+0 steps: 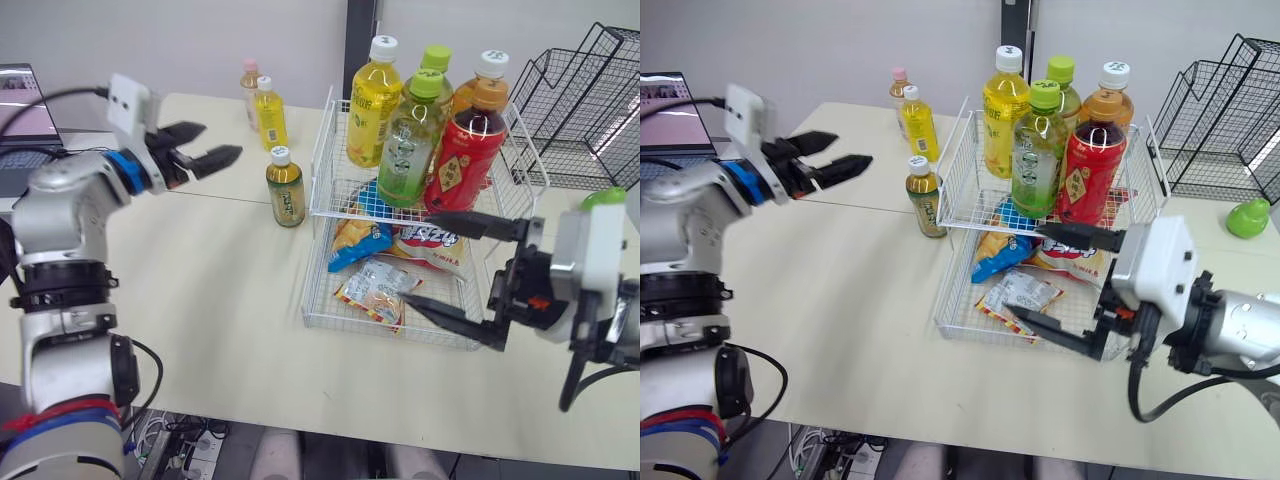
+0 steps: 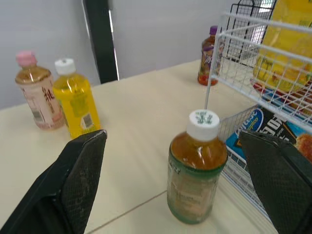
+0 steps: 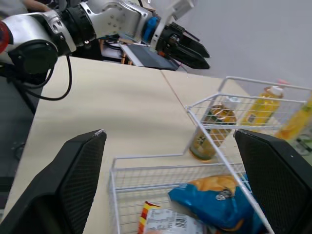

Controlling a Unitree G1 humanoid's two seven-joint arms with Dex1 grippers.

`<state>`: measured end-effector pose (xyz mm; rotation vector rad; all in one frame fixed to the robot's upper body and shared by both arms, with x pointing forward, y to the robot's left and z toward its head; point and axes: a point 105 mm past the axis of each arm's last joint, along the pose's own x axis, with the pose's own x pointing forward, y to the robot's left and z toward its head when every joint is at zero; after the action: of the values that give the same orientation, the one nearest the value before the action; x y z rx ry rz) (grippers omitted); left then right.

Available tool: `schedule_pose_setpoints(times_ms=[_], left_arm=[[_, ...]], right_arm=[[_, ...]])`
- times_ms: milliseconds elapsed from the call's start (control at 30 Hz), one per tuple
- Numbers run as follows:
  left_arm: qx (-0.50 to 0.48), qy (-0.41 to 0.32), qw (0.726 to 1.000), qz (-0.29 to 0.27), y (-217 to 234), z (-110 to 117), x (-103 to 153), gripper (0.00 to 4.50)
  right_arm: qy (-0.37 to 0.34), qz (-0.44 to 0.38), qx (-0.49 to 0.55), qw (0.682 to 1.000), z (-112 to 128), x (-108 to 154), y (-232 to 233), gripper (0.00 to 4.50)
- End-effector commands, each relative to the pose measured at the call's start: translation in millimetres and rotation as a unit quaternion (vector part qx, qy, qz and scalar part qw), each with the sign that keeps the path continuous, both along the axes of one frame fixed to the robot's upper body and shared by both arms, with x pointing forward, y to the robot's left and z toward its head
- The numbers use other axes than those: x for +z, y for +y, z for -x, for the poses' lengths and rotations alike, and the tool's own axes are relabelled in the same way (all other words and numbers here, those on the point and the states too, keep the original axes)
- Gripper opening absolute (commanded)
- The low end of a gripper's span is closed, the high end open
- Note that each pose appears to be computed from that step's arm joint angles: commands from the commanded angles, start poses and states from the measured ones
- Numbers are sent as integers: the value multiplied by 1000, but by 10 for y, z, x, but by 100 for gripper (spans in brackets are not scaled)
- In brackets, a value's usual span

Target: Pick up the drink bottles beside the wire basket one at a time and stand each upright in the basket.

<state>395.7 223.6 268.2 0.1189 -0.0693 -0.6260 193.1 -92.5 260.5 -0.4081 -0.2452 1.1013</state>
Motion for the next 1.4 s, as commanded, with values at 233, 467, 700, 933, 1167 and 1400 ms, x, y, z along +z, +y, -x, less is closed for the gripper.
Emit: schedule_pose_setpoints(times_ms=[233, 467, 700, 933, 1167, 1400], left_arm=[[11, -38, 998, 48, -495, -150, -11, 448], [63, -39, 996, 40, -618, -374, -96, 448], [55, -25, 997, 53, -742, -431, -160, 411], [45, -31, 997, 49, -789, -431, -141, 209], [36, -36, 998, 43, -819, -398, -139, 139], [-11, -60, 998, 15, -813, -253, 38, 139]], right_arm=[[-14, -34, -46, 998, 22, -29, 66, 450], [-17, -40, -57, 997, 7, -25, 78, 450], [-19, -44, -60, 997, 1, -16, 89, 450], [-20, -45, -60, 997, 4, -7, 92, 450], [-23, -46, -62, 997, 3, 4, 85, 450], [-33, -49, -67, 996, 12, 57, 25, 450]])
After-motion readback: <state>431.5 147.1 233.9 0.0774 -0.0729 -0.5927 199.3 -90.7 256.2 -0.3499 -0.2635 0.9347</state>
